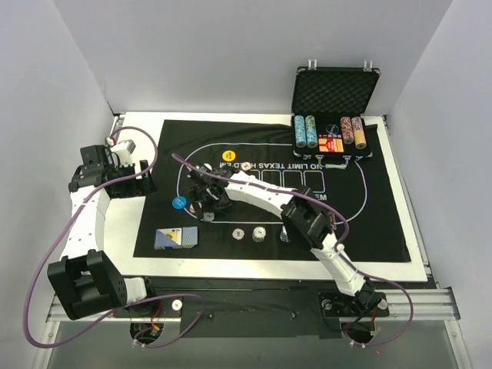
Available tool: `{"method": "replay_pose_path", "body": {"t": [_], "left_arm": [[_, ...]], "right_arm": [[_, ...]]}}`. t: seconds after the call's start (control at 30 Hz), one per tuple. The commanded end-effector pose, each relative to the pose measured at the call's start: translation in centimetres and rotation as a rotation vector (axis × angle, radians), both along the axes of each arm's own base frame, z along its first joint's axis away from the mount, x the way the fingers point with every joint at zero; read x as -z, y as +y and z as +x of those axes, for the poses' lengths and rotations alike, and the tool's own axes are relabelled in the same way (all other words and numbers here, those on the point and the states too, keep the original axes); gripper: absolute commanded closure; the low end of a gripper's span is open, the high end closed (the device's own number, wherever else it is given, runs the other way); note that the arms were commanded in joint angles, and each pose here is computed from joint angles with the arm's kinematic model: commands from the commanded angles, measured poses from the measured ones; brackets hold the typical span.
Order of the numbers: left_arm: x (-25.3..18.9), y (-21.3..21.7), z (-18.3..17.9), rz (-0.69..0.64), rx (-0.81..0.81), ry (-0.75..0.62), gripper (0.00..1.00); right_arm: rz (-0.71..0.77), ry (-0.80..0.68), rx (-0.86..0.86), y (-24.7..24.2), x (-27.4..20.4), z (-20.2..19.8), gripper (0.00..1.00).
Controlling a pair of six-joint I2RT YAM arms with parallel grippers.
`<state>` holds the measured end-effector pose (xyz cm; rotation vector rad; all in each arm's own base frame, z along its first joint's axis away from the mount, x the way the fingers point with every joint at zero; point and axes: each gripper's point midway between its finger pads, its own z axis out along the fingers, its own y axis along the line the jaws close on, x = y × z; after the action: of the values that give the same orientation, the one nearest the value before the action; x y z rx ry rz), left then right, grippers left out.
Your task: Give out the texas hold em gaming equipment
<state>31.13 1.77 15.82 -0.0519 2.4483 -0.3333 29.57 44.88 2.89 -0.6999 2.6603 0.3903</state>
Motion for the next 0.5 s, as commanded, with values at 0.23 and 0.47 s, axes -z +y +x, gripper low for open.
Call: {"method": "replay_pose_path", "body": {"t": [0.23, 0.47], "left_arm": [[-0.7, 0.3, 0.5, 0.018, 0.008, -0.051, 0.07], [-0.6, 0.0, 0.0, 0.012, 0.022, -0.055, 0.07]], "right_arm": [[-0.057, -0.169, 0.030, -9.8, -9.1, -1.6, 0.23], [-0.149, -0.174, 0.049, -15.6, -7.5, -4.1, 0.19]]}}
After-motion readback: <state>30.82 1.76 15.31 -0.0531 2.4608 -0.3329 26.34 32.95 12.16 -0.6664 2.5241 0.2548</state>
